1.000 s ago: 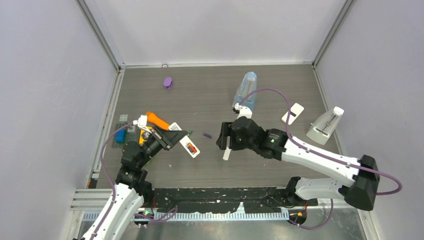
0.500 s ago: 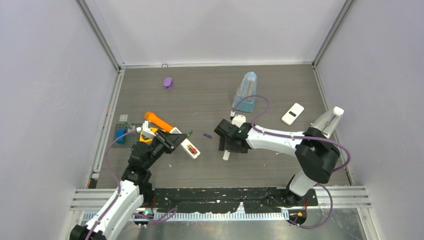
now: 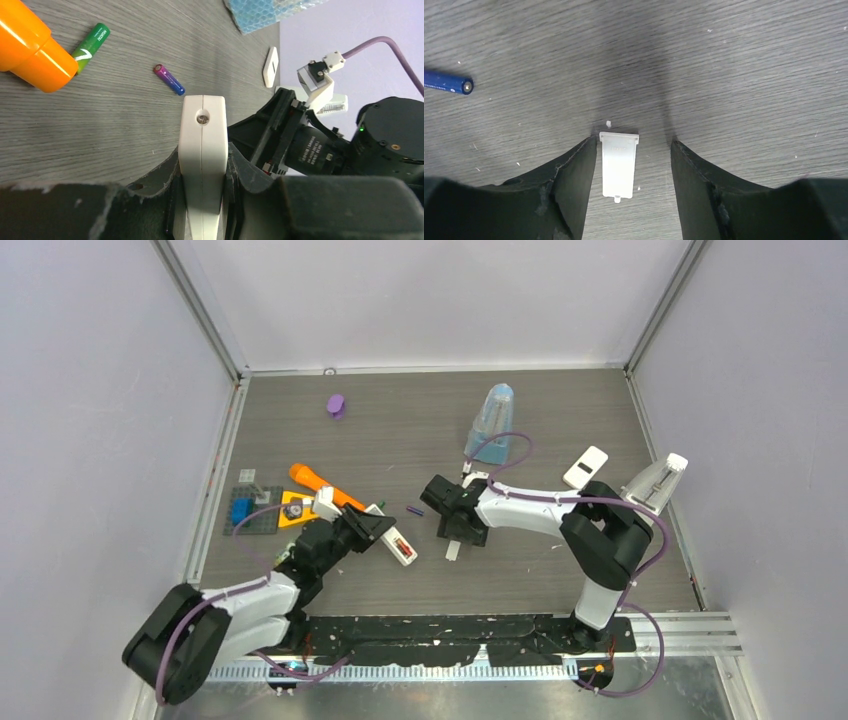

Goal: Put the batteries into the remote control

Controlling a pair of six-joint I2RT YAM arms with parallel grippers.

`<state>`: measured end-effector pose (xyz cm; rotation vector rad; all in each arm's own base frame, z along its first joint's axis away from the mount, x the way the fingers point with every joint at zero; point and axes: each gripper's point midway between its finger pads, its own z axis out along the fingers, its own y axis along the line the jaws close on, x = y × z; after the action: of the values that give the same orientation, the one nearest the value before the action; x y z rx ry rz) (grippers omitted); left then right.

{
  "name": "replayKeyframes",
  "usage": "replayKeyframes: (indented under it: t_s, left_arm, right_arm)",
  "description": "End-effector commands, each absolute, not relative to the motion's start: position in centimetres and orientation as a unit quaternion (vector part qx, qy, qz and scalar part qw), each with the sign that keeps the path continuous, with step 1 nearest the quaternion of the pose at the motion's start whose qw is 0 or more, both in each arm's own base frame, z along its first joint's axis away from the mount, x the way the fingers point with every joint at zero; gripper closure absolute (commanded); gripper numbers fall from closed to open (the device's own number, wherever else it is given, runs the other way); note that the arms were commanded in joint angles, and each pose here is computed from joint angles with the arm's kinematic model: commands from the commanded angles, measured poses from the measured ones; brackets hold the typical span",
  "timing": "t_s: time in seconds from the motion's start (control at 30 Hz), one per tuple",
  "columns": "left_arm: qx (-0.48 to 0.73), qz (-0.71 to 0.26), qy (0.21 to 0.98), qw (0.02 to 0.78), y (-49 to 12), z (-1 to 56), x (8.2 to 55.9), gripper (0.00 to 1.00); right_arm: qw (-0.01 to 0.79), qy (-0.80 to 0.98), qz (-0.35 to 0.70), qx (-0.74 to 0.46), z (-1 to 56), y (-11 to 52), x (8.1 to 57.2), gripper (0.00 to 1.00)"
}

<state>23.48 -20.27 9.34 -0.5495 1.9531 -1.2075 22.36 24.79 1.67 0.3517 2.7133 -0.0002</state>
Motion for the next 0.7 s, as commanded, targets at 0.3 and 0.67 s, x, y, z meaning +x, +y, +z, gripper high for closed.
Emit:
replayKeyframes:
  t_s: [0.3,0.67]
  left_arm:
    - [-0.255,-0.461,0.726,0.441,-21.3,9.5,25.7,0.94]
    - [-0.279,-0.423,0.742,0.440,-20.3,6.7,24.5,0.66]
  right_arm:
    - [0.209,0.965,-0.032,0.157,0.9,23.4,23.5,0.50]
    - [0.194,0.968,-0.020,0.157,0.9,23.9,23.0,0.43]
